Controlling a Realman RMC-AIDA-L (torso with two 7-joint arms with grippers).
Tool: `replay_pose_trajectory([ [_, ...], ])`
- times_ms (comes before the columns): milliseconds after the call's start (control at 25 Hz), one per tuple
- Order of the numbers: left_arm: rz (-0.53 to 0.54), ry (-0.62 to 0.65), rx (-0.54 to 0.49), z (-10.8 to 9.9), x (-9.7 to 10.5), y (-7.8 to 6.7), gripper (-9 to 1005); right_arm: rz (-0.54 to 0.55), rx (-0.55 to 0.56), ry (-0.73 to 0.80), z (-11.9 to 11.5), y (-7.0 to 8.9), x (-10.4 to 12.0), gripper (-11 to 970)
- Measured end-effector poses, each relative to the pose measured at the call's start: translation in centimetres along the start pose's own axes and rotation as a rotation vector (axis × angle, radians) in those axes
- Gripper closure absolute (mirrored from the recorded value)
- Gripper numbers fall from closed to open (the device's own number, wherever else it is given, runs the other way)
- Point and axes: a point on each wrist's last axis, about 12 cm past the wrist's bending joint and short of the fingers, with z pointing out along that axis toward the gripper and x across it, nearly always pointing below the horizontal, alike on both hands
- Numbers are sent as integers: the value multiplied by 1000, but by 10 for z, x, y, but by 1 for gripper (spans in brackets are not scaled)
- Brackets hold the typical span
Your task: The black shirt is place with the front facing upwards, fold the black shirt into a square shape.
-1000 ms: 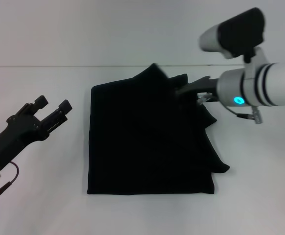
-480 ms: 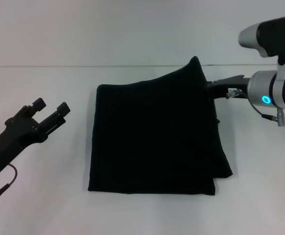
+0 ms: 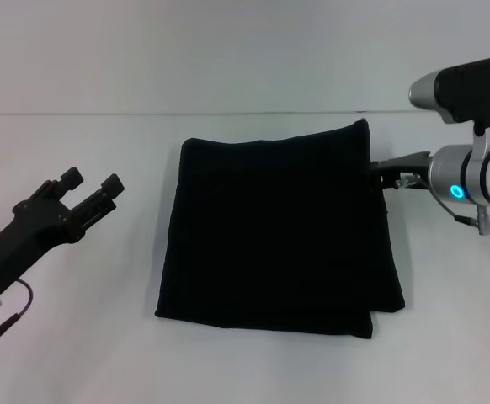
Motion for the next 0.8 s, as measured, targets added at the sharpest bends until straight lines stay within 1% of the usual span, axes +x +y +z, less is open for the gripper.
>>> replay_pose_trajectory([
  [240, -30, -7, 61, 1, -5, -5, 121, 4, 13, 43, 3, -6, 15, 911],
  [400, -41, -21, 90, 1, -10, -6, 121, 53, 25, 29, -8, -21, 20, 902],
  [560, -39, -29, 98, 1, -12, -6, 121, 97, 28, -19, -32, -37, 16, 743],
  [680, -31, -30, 97, 1, -12, -6, 121, 137, -2, -38, -49, -44, 10, 623],
  [760, -29, -28, 92, 1, -12, -6, 121, 191, -87, -43, -60, -44, 6, 542],
  [800, -27, -27, 89, 1, -12, -5, 121, 211, -141, -46, -63, -41, 5, 502],
])
